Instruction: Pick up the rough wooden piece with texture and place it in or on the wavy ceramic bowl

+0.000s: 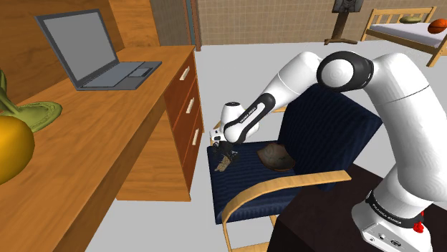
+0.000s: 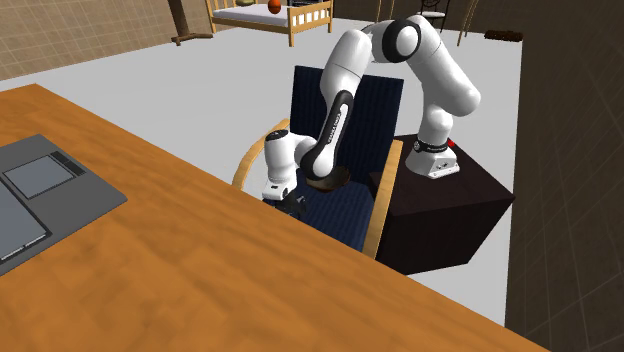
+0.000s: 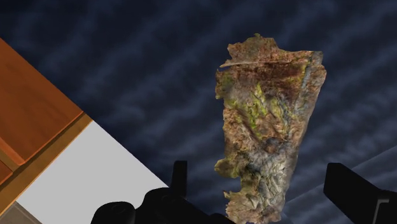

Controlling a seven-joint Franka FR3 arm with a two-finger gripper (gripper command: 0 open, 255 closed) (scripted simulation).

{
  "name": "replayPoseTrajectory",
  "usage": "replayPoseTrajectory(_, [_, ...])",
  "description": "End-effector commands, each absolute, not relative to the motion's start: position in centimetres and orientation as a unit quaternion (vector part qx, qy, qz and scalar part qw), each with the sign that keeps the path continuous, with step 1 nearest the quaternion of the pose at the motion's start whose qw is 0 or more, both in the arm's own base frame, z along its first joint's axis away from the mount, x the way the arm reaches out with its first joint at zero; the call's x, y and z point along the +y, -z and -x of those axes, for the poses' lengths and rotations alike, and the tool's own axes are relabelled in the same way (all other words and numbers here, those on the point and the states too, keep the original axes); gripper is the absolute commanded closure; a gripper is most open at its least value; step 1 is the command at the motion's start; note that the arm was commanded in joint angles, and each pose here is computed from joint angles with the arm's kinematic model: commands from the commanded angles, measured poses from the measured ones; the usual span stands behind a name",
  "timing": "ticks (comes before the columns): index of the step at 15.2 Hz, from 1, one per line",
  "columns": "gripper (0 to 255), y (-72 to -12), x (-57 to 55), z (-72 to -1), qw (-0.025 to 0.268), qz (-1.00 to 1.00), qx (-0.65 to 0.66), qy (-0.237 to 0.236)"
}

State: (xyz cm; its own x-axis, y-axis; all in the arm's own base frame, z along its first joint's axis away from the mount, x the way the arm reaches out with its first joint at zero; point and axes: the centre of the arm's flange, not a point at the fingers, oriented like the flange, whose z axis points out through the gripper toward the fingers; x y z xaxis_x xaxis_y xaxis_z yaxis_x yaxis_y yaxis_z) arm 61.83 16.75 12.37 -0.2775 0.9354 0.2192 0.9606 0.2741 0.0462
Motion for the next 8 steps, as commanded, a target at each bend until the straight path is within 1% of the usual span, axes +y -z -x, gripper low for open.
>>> replayPoseTrajectory(1, [0, -12.36, 16.75, -61.83, 0.074, 0.596, -0.795, 0.085])
replayPoseTrajectory(2, [0, -12.36, 16.75, -61.83, 0.074, 0.596, -0.795, 0.085])
replayPoseTrajectory(3, [255, -12.36, 16.75, -61.83, 0.074, 0.596, -0.795, 0.085])
replayPoseTrajectory(8, [255, -12.39, 16.82, -61.79, 0.074, 0.596, -0.795, 0.085])
